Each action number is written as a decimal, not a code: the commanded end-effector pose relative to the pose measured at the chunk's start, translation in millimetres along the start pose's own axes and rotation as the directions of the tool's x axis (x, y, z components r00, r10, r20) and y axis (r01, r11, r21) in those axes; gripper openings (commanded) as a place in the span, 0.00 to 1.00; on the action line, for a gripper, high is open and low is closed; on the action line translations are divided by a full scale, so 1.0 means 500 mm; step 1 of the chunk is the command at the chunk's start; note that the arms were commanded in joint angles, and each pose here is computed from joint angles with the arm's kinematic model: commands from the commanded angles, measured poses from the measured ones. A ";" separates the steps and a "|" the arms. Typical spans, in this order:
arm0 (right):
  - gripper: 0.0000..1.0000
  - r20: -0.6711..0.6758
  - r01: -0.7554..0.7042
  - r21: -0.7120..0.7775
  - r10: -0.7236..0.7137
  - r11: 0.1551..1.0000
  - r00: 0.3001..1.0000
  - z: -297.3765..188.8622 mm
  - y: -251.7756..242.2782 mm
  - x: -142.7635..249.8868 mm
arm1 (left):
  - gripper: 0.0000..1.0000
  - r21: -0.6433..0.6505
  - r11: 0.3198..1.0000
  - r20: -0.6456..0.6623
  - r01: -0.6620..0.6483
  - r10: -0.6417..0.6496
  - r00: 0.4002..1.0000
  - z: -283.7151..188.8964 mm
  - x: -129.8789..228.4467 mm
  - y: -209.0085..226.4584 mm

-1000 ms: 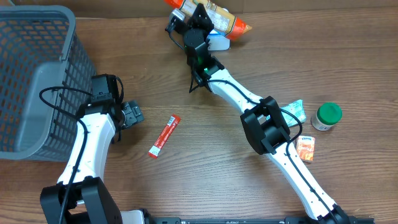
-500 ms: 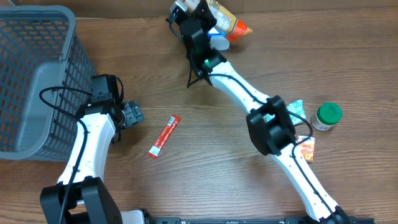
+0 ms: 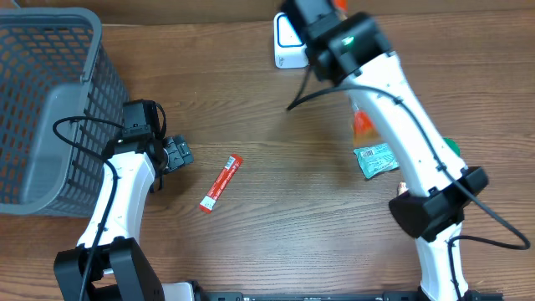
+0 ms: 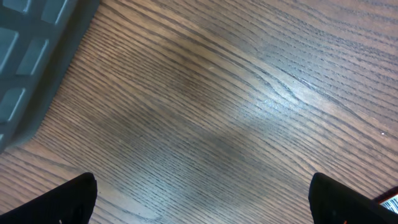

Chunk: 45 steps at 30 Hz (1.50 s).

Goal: Scan the item barcode
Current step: 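Carry the spaghetti pack back right and set it down, open gripper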

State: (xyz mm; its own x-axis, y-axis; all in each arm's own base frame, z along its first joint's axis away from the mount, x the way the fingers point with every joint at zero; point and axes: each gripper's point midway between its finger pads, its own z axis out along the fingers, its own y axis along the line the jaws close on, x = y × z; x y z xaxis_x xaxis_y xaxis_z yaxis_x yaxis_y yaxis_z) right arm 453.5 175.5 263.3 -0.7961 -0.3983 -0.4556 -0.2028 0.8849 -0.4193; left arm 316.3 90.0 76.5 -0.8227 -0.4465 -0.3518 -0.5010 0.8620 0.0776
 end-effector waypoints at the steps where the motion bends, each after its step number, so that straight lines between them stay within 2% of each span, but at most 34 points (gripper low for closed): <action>1: 0.04 -0.212 -0.239 -0.201 0.196 0.950 0.957 0.056 0.039 0.060 | 1.00 0.015 1.000 0.022 -0.007 0.007 1.000 -0.010 -0.015 -0.007; 4: 0.04 -0.351 -0.302 -0.235 0.209 0.924 0.913 0.089 0.029 0.113 | 1.00 0.015 1.000 0.022 -0.007 0.007 1.000 -0.010 -0.015 -0.007; 6: 0.04 -0.416 -0.362 -0.196 0.257 0.911 0.872 0.109 0.010 0.142 | 1.00 0.015 1.000 0.022 -0.007 0.007 1.000 -0.010 -0.015 -0.007; 14: 0.04 -0.581 -0.413 -0.114 0.277 0.903 0.766 0.172 -0.016 0.240 | 1.00 0.015 1.000 0.022 -0.007 0.007 1.000 -0.010 -0.015 -0.007; 33: 0.06 -0.696 -0.322 -0.085 0.175 0.943 0.696 0.246 0.030 0.361 | 1.00 0.015 1.000 0.022 -0.007 0.007 1.000 -0.010 -0.015 -0.007; 35: 0.10 -0.698 -0.319 -0.086 0.171 0.944 0.695 0.246 0.033 0.363 | 1.00 0.015 1.000 0.022 -0.007 0.007 1.000 -0.010 -0.015 -0.007; 40: 0.39 -0.716 -0.310 -0.083 0.160 0.947 0.680 0.237 0.031 0.373 | 1.00 0.015 1.000 0.022 -0.007 0.007 1.000 -0.010 -0.015 -0.007; 45: 0.46 -0.726 -0.304 -0.083 0.151 0.949 0.671 0.232 0.030 0.379 | 1.00 0.015 1.000 0.022 -0.007 0.007 1.000 -0.010 -0.015 -0.007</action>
State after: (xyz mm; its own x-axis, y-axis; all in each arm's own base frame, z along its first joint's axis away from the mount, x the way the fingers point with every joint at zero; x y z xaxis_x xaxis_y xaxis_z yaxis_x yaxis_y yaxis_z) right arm 363.1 84.6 64.6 -0.9689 0.0520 0.2420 0.0030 0.9800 -0.1987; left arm 316.3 90.0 76.5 -0.8229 -0.4465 -0.3514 -0.5009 0.8620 0.0778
